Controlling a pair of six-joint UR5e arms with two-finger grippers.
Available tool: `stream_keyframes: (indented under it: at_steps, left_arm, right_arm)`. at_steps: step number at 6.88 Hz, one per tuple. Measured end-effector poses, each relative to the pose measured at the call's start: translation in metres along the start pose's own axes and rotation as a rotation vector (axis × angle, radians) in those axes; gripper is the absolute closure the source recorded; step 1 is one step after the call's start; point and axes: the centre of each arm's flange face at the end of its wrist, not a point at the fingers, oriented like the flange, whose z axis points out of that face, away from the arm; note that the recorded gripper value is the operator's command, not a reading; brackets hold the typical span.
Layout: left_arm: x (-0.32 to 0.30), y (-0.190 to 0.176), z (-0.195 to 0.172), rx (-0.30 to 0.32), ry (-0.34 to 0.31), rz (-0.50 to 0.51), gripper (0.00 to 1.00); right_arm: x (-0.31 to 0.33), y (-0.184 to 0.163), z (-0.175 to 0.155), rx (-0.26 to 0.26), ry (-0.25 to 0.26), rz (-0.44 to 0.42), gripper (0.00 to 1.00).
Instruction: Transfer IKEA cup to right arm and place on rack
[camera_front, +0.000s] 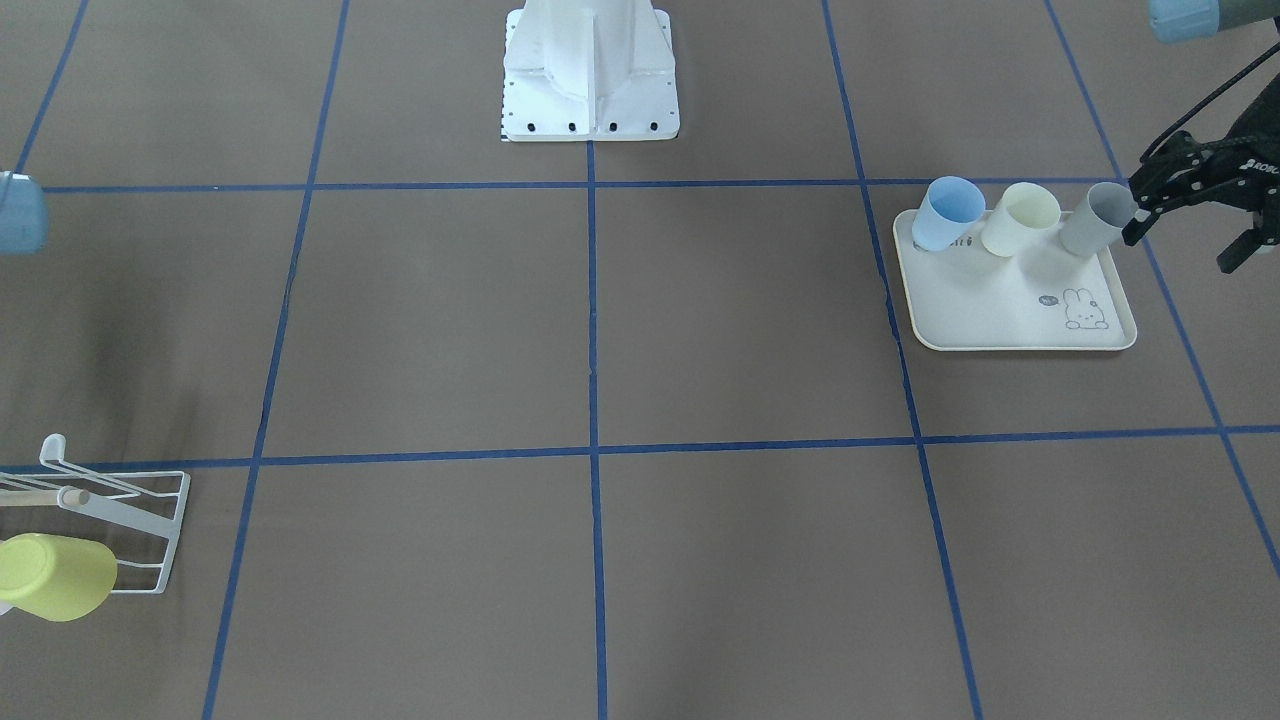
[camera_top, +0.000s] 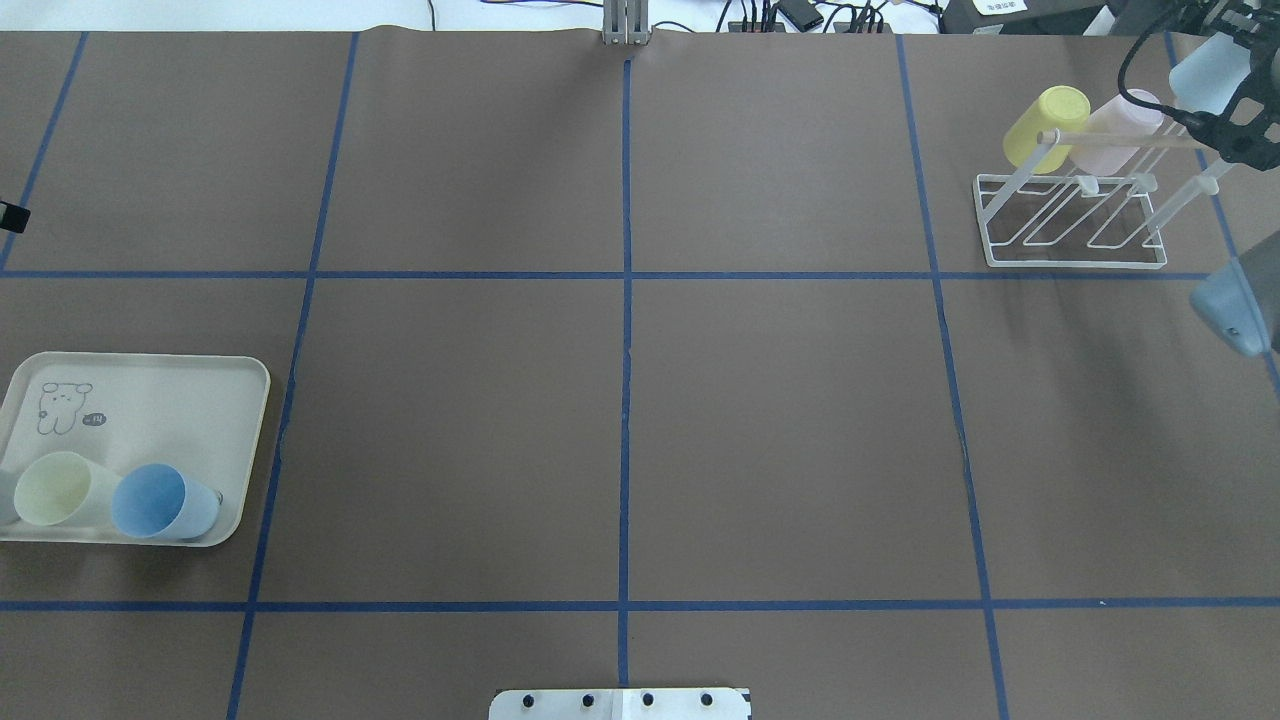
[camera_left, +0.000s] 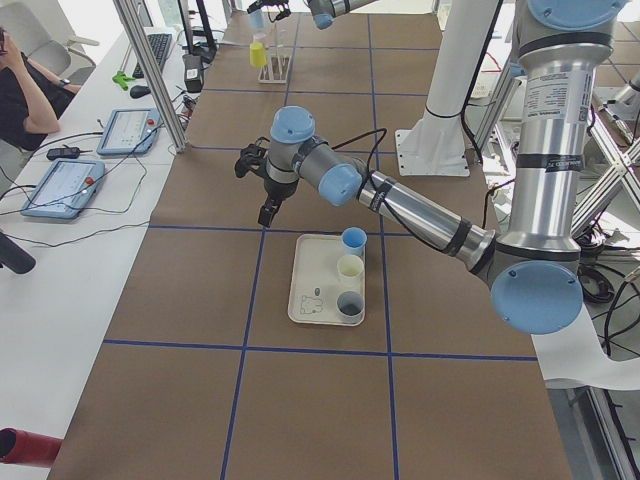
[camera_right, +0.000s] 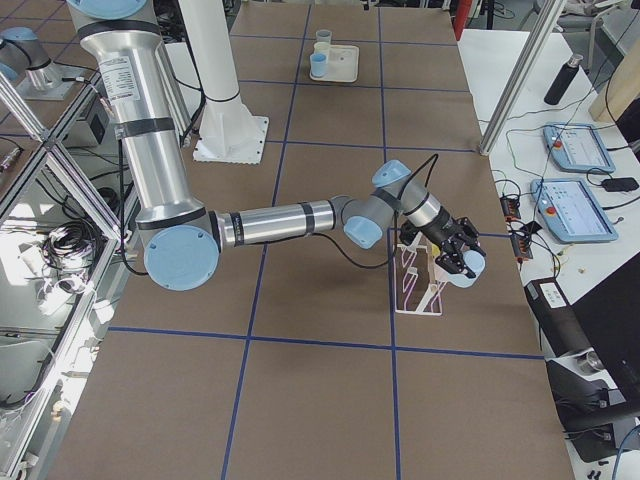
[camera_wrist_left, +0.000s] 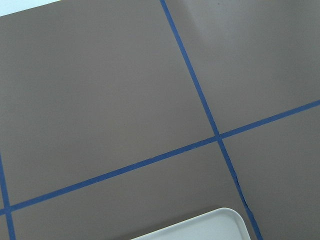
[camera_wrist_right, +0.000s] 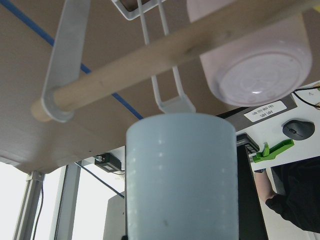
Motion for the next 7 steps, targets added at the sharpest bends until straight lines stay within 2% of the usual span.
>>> stream_keyframes:
  at_steps: [7]
  left_arm:
    - [-0.004, 0.000, 0.005, -0.006, -0.001, -0.003, 0.00]
  right_arm:
    - [-0.002, -0.017, 0.002, -0.008, -0.009, -0.023, 1.00]
